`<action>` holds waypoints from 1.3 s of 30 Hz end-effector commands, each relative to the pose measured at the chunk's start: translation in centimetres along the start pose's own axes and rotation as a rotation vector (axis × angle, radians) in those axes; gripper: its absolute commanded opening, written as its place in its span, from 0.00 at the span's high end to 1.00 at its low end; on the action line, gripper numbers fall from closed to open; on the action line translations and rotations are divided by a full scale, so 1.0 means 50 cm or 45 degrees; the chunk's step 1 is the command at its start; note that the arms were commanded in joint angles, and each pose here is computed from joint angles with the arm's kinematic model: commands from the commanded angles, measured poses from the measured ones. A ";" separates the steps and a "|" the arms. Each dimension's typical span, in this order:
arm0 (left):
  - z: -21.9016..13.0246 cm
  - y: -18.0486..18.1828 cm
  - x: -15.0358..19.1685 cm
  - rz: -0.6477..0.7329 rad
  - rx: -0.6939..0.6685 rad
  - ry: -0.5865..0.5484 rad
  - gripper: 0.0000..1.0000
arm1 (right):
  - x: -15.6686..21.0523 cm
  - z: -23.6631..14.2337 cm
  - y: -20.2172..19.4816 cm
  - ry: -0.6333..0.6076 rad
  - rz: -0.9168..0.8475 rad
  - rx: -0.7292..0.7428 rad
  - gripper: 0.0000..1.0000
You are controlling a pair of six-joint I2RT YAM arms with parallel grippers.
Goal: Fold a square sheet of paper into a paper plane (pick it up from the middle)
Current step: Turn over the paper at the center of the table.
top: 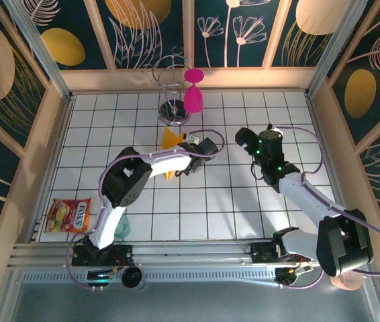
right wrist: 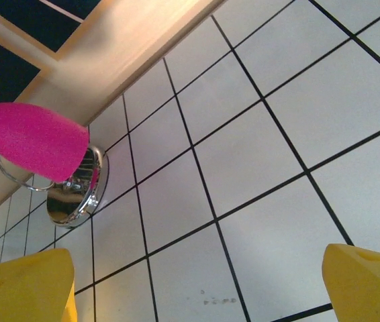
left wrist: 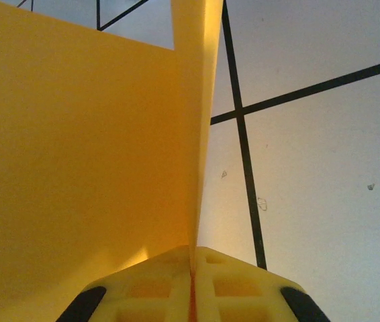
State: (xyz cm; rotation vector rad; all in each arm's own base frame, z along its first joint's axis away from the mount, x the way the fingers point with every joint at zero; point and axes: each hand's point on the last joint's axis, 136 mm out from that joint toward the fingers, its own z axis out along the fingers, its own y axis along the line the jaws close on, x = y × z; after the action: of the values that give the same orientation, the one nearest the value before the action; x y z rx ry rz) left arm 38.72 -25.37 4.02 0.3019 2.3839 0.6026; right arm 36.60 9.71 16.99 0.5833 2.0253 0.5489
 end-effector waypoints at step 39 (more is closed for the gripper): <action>-0.232 -0.144 -0.041 -0.539 1.091 0.059 0.48 | -0.039 0.031 -0.053 0.068 0.139 0.023 0.12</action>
State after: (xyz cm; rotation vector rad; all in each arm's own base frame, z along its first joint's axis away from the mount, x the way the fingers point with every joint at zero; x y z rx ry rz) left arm 33.02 -34.34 6.74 0.1524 2.5648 -0.4260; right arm 37.34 6.55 14.61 0.6929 2.1029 0.5783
